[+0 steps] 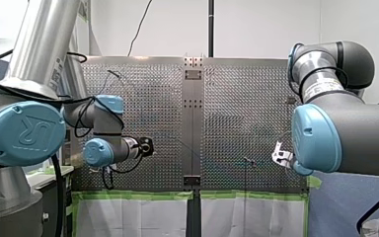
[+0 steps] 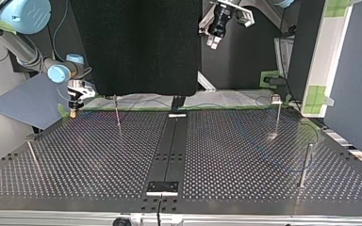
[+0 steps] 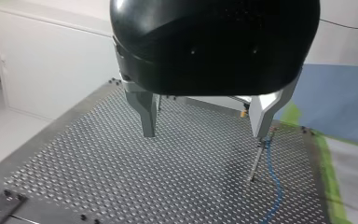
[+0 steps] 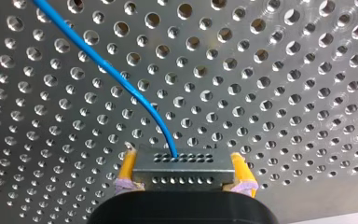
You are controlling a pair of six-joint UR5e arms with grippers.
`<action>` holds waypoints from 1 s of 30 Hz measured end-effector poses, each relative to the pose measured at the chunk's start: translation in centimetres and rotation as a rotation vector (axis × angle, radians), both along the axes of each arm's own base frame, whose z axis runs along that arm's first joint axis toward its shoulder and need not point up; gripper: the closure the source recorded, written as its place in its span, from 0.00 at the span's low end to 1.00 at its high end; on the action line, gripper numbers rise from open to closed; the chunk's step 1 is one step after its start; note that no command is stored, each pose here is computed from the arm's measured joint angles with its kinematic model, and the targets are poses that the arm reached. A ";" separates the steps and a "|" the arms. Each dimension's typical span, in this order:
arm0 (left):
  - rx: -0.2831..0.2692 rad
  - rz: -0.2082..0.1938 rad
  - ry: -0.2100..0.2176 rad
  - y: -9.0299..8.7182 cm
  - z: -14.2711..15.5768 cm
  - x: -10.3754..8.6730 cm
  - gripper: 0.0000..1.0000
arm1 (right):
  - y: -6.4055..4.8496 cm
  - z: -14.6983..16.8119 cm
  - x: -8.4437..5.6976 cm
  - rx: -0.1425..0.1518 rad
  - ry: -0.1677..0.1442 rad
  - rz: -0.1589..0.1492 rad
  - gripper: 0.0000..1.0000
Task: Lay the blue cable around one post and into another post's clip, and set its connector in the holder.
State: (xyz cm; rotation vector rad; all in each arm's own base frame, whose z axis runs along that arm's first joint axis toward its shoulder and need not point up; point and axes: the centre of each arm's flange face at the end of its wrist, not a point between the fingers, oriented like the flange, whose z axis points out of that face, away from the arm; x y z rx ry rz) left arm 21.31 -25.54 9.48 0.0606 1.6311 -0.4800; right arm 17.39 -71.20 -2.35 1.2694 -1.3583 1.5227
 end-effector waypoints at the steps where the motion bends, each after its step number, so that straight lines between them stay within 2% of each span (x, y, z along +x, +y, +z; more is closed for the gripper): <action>1: -0.004 -0.001 -0.006 -0.1 0.1 0.1 0.00 | 0.0 0.0 0.0 0.000 0.000 0.000 1.00; 7: -0.007 -0.001 -0.014 -0.2 0.2 0.3 0.00 | -0.1 0.6 0.2 -0.003 0.012 -0.004 1.00; 13: -0.006 0.000 -0.010 -0.2 0.2 0.3 0.00 | 0.2 3.1 0.9 -0.003 0.061 -0.032 1.00; 17: -0.007 0.001 -0.011 -0.2 0.2 0.4 0.00 | 1.2 4.4 1.6 0.005 0.097 -0.039 1.00; 21: -0.009 0.001 -0.012 -0.2 0.2 0.4 0.00 | 2.4 5.6 2.6 -0.001 0.111 -0.037 1.00; 26: -0.010 0.002 -0.010 -0.2 0.2 0.4 0.00 | 5.0 7.1 5.3 0.033 0.122 -0.022 1.00; 30: -0.003 0.002 -0.002 -0.2 0.1 0.4 0.00 | 6.2 8.8 7.3 0.037 0.126 -0.004 1.00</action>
